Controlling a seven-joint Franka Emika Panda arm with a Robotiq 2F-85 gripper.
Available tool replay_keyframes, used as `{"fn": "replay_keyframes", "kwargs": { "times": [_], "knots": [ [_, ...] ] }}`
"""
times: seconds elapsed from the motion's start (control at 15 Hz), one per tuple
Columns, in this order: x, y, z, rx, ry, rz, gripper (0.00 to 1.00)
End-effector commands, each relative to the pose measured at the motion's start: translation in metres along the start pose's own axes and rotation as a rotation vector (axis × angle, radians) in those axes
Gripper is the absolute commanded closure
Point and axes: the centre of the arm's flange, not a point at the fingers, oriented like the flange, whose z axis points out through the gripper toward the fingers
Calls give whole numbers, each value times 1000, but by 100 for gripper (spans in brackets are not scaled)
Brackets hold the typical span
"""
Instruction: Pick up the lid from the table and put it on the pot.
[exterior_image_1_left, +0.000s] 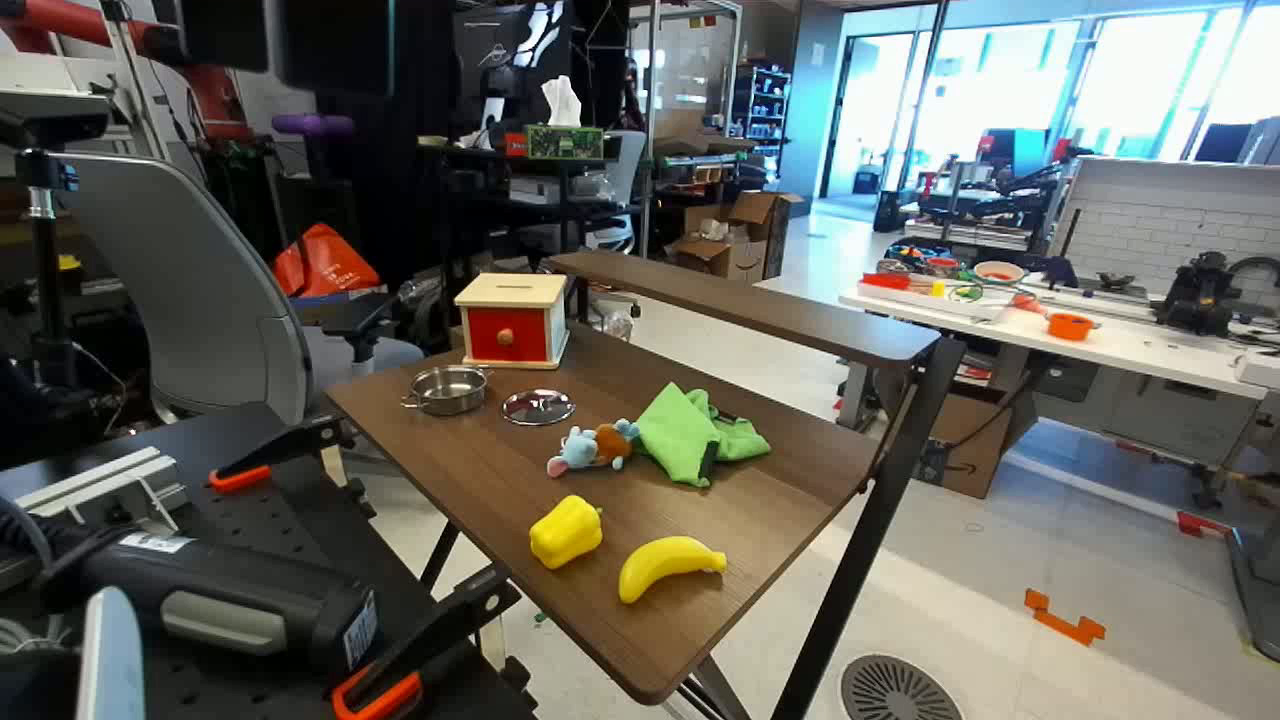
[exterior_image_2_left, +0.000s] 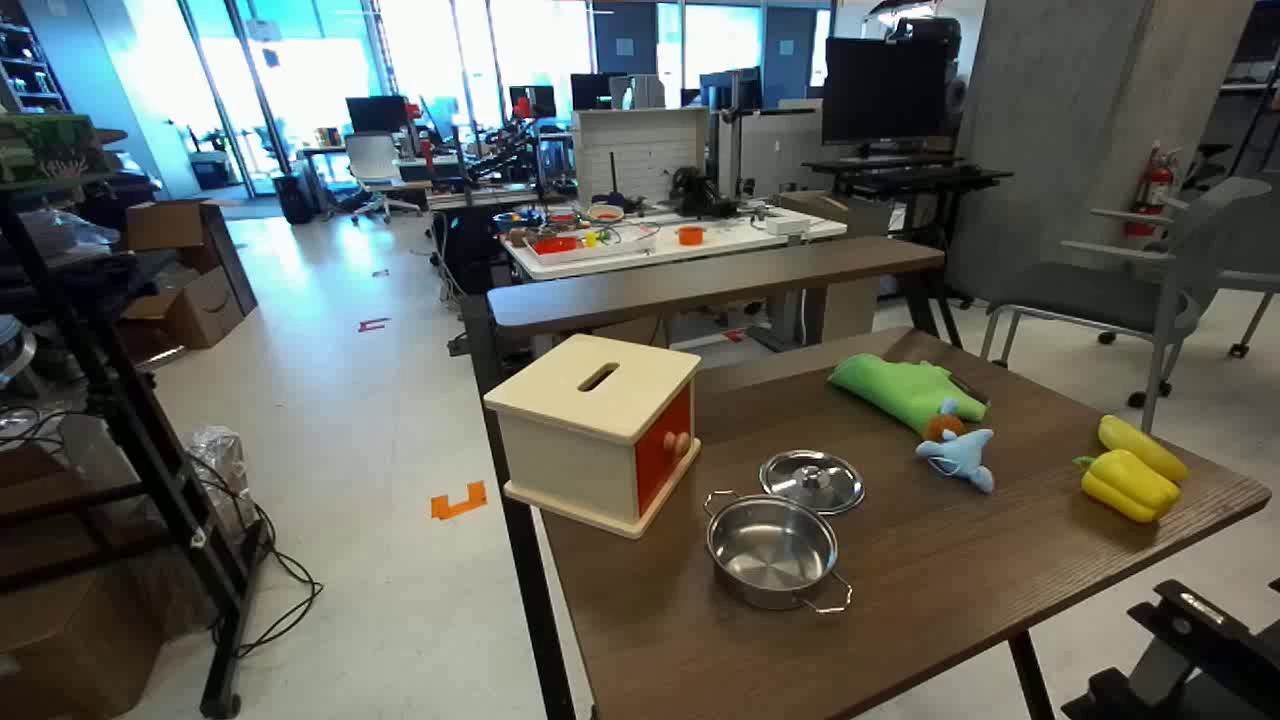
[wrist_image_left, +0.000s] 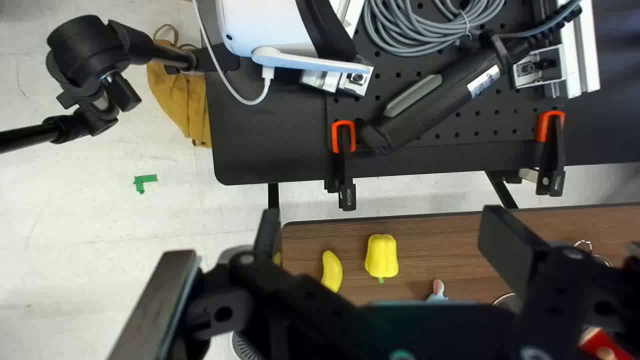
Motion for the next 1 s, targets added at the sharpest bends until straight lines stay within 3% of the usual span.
{"fn": "replay_keyframes", "kwargs": {
  "times": [0.0, 0.4, 0.93],
  "knots": [
    [0, 0, 0, 0, 0, 0, 0],
    [5, -3, 2, 6, 15, 1, 0],
    [77, -86, 48, -76, 66, -74, 0]
  ]
}}
